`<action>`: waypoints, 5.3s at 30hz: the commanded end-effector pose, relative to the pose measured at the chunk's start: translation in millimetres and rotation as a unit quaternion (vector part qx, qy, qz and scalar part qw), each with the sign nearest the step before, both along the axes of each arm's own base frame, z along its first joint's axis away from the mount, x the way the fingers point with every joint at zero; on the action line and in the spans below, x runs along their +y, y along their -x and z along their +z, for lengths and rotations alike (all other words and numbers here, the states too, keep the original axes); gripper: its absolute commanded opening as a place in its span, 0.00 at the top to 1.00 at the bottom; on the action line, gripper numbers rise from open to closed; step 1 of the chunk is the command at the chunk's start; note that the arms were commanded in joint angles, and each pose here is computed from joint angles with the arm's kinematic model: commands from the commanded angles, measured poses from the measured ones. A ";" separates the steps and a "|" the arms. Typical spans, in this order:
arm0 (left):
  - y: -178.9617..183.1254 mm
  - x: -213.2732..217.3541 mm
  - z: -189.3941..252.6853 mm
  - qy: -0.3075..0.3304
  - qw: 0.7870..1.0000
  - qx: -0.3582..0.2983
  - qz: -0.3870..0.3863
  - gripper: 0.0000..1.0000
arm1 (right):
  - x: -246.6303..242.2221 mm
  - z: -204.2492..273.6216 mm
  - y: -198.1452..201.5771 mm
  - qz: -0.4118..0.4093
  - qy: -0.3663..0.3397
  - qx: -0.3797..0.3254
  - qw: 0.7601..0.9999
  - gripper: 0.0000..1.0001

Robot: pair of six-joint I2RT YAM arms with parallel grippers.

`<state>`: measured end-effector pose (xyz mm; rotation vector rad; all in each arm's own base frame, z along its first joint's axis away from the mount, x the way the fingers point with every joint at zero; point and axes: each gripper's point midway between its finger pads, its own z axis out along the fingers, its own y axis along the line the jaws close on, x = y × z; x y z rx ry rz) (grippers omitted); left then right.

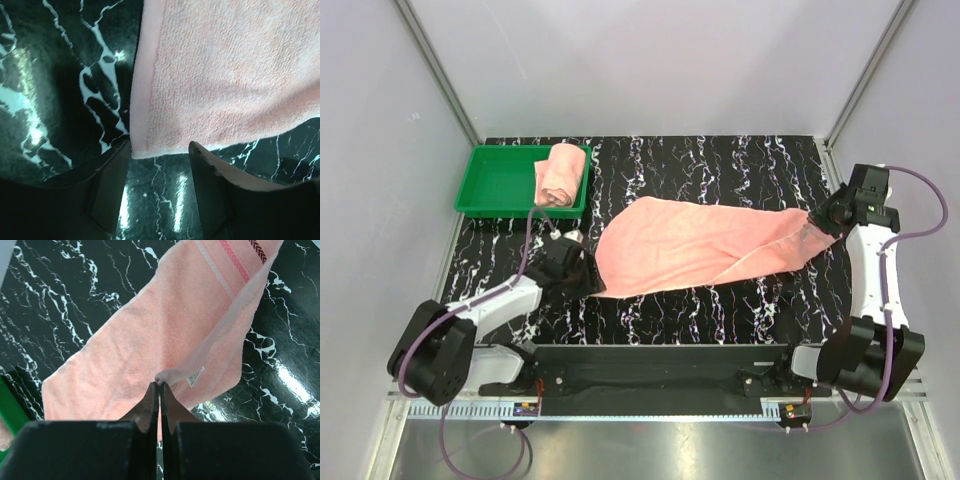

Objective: Roll the towels
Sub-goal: Flatten the towel

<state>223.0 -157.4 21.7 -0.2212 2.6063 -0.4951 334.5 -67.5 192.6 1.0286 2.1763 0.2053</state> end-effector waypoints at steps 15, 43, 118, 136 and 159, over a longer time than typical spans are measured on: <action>-15.2 -5.9 21.9 -0.011 1.000 -0.021 -0.006 1.00 | 19.5 47.8 10.6 0.026 -0.015 -0.060 0.998 1.00; -8.1 31.8 293.2 -0.009 0.975 -0.221 0.000 1.00 | 1.4 179.5 46.6 -0.041 0.063 -0.165 0.983 1.00; -31.4 28.9 4.4 0.018 0.995 0.037 0.087 0.56 | 33.9 38.6 19.2 0.061 0.035 -0.012 0.997 0.11; -31.7 56.9 82.6 0.021 0.996 -0.031 0.076 1.00 | -2.8 -93.1 50.5 -0.043 -0.096 0.108 0.988 0.07; -19.0 34.2 79.4 0.081 0.996 -0.013 0.025 1.00 | -86.1 -152.3 64.1 -0.169 -0.001 0.170 0.971 0.43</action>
